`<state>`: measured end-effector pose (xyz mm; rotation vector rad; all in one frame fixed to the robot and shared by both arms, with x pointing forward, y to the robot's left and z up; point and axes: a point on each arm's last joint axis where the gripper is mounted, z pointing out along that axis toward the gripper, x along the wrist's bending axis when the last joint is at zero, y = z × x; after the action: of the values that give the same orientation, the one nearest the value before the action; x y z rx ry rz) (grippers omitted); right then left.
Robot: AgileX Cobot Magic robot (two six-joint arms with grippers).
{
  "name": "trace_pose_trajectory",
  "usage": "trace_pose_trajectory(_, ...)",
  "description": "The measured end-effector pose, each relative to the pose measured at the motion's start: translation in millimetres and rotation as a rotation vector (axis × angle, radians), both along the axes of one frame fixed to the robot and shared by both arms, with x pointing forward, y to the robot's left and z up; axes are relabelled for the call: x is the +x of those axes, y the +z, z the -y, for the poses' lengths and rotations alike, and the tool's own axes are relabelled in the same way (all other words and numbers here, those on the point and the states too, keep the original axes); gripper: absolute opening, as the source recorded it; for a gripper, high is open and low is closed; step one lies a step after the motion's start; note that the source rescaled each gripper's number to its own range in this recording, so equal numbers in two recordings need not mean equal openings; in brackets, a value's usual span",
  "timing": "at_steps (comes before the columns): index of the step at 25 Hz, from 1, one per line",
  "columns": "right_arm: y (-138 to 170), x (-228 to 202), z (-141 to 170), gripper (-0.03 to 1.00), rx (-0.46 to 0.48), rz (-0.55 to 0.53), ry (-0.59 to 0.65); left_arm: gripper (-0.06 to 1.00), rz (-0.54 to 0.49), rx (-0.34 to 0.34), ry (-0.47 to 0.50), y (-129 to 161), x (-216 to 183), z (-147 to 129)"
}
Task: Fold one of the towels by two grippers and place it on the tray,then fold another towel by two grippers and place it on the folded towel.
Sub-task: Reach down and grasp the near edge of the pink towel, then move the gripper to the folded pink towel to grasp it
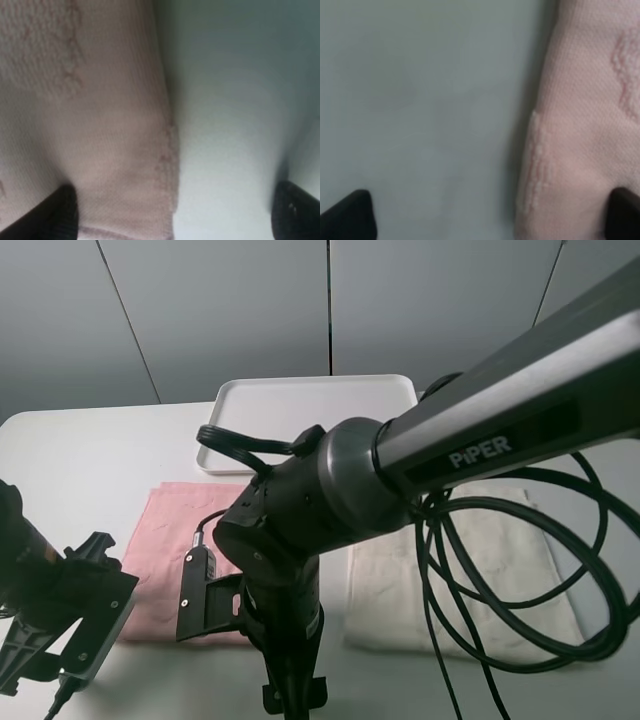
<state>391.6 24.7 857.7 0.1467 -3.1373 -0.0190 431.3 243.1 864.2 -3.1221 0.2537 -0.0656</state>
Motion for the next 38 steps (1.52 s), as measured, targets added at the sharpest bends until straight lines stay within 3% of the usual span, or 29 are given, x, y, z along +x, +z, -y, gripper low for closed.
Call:
trace_pose_trajectory(4, 0, 0, 0, 0.98, 0.001, 0.002, -0.002, 1.00, 0.000, 0.000, 0.000, 0, 0, 0)
trace_pose_trajectory(6, 0, 1, -1, 0.87, 0.004, 0.009, 0.004, 1.00, 0.000, 0.001, -0.002, 0, 0, 0)
trace_pose_trajectory(8, 0, 1, -2, 0.64, 0.015, 0.014, -0.002, 1.00, 0.000, 0.001, -0.002, 0, 0, 0)
trace_pose_trajectory(12, 0, 4, -5, 0.07, 0.051, 0.041, -0.043, 1.00, 0.000, 0.001, -0.002, 0, 0, 0)
trace_pose_trajectory(13, 0, 4, -5, 0.03, 0.053, 0.043, -0.052, 1.00, 0.000, 0.001, -0.002, 0, 0, 0)
trace_pose_trajectory(27, 0, 4, -5, 0.01, 0.055, 0.045, -0.070, 0.98, 0.048, -0.021, 0.060, 0, 4, 2)
trace_pose_trajectory(30, 0, 5, -5, 0.01, 0.056, 0.045, -0.074, 0.75, 0.064, -0.029, 0.091, 0, 6, 2)
trace_pose_trajectory(34, 0, 5, -5, 0.01, 0.057, 0.044, -0.101, 0.12, 0.105, -0.031, 0.057, 0, 10, 3)
trace_pose_trajectory(35, 0, 5, -5, 0.01, 0.058, 0.044, -0.114, 0.05, 0.112, -0.032, 0.050, 0, 10, 3)
trace_pose_trajectory(38, 0, 5, -6, 0.01, 0.062, 0.043, -0.155, 0.01, 0.120, -0.033, 0.046, 0, 11, 4)
